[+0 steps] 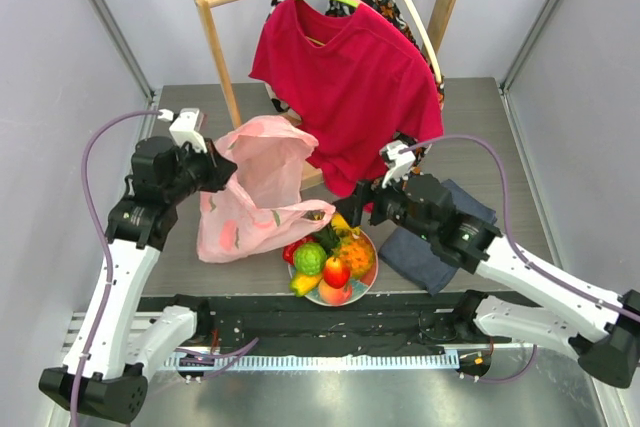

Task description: Place the fruits into the plastic bag

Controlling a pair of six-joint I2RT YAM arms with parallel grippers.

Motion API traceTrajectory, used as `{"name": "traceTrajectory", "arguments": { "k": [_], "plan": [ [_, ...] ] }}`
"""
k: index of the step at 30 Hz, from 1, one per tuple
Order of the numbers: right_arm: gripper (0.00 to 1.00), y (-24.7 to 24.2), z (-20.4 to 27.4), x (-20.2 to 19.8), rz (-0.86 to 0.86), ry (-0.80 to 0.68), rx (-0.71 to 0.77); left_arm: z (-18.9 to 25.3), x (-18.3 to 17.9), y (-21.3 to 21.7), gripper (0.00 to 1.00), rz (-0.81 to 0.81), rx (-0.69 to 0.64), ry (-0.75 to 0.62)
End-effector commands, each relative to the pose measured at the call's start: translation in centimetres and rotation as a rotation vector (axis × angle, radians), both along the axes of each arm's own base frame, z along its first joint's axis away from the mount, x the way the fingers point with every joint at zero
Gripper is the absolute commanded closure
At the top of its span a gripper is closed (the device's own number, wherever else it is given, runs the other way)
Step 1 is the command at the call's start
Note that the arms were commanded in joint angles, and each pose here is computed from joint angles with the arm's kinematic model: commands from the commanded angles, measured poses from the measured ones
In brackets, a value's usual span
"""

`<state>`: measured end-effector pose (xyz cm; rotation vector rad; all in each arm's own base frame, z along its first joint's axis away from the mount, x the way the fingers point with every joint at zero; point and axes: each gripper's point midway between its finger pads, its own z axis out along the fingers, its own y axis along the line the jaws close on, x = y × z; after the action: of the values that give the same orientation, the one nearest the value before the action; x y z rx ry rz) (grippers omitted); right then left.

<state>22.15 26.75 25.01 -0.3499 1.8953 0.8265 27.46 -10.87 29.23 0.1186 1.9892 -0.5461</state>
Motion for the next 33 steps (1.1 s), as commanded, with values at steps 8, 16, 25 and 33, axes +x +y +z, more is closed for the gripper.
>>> {"name": "traceTrajectory", "arguments": {
  "k": [8,16,25,33],
  "plan": [
    [0.30,1.4,-1.1,-6.5,0.093,-0.042,-0.050,-0.6,0.8,2.7,1.00,0.087,0.108,-0.095],
    [0.36,1.8,-2.8,-8.1,0.081,-0.031,-0.129,-0.7,0.8,4.1,1.00,0.148,0.115,-0.106],
    [0.42,2.2,-3.7,-8.7,0.083,-0.025,-0.174,-0.7,0.7,5.0,1.00,0.182,0.126,-0.113],
    [0.46,2.8,-4.0,-9.1,0.104,-0.013,-0.184,-0.9,0.7,5.1,1.00,0.184,0.130,-0.106]
  ]
}}
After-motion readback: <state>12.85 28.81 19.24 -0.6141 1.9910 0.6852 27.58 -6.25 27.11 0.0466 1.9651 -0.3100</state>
